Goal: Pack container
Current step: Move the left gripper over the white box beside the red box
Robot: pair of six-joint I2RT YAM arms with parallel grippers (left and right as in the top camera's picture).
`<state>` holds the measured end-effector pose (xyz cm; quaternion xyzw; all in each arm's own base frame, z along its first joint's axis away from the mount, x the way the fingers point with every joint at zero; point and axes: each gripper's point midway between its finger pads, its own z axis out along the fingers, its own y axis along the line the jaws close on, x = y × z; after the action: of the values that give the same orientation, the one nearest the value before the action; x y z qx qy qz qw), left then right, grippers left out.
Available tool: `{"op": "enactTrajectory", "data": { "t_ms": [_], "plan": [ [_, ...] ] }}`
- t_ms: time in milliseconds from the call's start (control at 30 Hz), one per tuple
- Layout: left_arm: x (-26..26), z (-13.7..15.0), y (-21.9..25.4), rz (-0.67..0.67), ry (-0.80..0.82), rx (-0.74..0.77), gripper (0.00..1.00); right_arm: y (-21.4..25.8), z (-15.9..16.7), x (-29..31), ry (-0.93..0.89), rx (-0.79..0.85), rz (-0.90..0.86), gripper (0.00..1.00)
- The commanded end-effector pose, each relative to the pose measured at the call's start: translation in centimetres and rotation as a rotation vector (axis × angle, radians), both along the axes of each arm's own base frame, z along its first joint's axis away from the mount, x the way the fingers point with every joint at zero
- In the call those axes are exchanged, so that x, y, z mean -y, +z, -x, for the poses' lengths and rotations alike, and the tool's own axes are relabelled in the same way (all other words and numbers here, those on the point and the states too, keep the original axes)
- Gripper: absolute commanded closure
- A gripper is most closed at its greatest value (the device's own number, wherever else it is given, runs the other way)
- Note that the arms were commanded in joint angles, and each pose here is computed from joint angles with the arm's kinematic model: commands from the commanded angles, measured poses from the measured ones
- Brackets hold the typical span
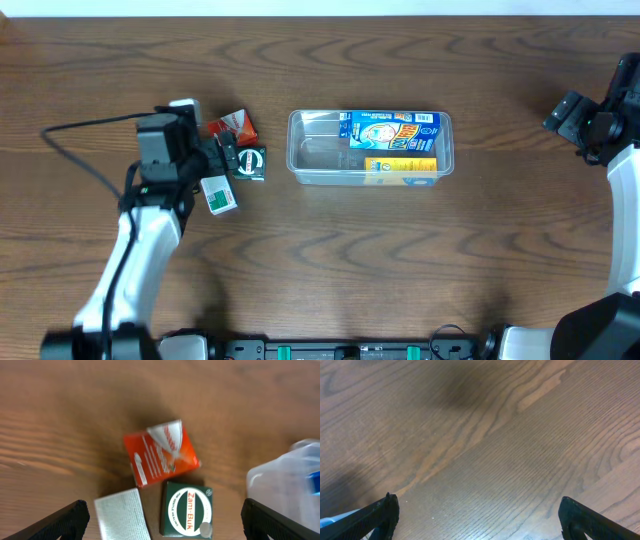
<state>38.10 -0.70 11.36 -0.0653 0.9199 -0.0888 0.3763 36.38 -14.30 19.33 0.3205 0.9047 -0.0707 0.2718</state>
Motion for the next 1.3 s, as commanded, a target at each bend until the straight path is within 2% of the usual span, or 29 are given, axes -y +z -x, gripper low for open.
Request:
{"op": "enactTrajectory", "data": {
  "t_ms": [0,200,400,567,900,1033,1267],
  "plan": [
    [0.6,0.2,-2.1,0.023,-0.028,-0.076,0.02,0.3,0.0,0.3,-0.021,0.008,0.002,0.01],
    [0.6,1.3,-3.2,0.039,-0.013,-0.143,0.02,0.3,0.0,0.4,-0.021,0.008,0.002,0.01],
    [0.8,4.7,-5.2,0.143,0.119,-0.325,0.02,0.3,0.0,0.4,-0.021,0.008,0.002,0.01],
    [1.0,6.6,-6.0,0.155,0.129,-0.411,0.02,0.3,0.0,0.4,-0.021,0.008,0.002,0.01],
    [0.7,5.1,-5.5,0.174,0.175,-0.352,0.02,0.3,0.0,0.3,-0.021,0.008,0.002,0.01],
    [-1.6,4.8,-6.4,0.119,0.324,-0.353,0.02,0.3,0.0,0.4,-0.021,0.009,0.002,0.01],
    [-1.9,3.8,-7.7,0.107,0.331,-0.352,0.02,0.3,0.0,0.4,-0.021,0.008,0.002,0.01]
  ]
}}
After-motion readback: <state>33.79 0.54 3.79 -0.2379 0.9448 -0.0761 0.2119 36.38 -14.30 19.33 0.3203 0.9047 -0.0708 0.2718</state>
